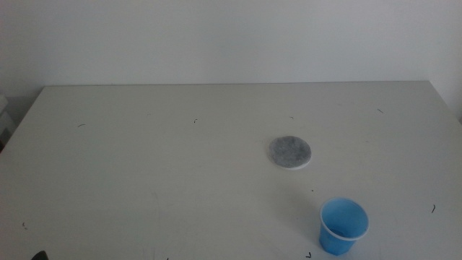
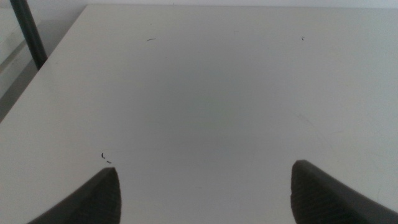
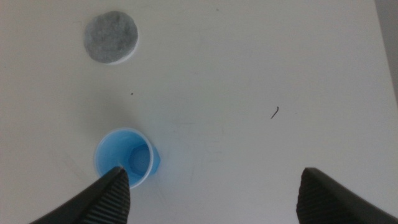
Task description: Place an empty cup on a cup mat.
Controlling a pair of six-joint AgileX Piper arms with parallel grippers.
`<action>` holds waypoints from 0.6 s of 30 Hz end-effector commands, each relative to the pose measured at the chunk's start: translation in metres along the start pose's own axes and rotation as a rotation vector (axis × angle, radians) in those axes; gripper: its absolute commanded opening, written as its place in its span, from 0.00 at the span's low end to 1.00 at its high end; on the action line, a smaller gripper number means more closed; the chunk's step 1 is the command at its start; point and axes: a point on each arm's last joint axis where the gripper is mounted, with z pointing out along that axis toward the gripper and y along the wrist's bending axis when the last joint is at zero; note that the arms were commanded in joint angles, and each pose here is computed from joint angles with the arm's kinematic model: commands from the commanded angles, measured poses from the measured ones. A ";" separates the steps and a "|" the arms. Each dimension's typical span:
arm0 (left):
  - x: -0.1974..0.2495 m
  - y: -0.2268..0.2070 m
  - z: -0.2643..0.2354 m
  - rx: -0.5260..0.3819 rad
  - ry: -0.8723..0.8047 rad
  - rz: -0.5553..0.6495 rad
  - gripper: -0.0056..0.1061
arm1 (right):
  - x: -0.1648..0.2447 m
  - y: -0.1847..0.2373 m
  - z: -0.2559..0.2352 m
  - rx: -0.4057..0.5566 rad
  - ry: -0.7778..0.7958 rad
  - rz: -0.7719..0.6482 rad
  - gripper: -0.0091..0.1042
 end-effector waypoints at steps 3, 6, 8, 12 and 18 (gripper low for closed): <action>-0.008 -0.001 -0.001 0.010 -0.075 -0.011 0.99 | -0.018 0.023 0.003 -0.051 0.001 -0.039 0.83; -0.008 -0.001 -0.001 0.010 -0.075 -0.011 0.99 | -0.024 0.036 0.016 -0.039 0.035 -0.063 0.83; -0.008 -0.001 -0.001 0.010 -0.075 -0.011 0.99 | -0.025 0.045 0.026 -0.031 0.066 -0.081 0.83; -0.008 -0.001 -0.001 0.010 -0.075 -0.011 0.99 | -0.024 0.063 0.047 -0.027 0.132 -0.155 0.83; -0.008 -0.001 -0.001 0.010 -0.075 -0.011 0.99 | -0.019 0.080 0.074 -0.012 0.212 -0.214 0.83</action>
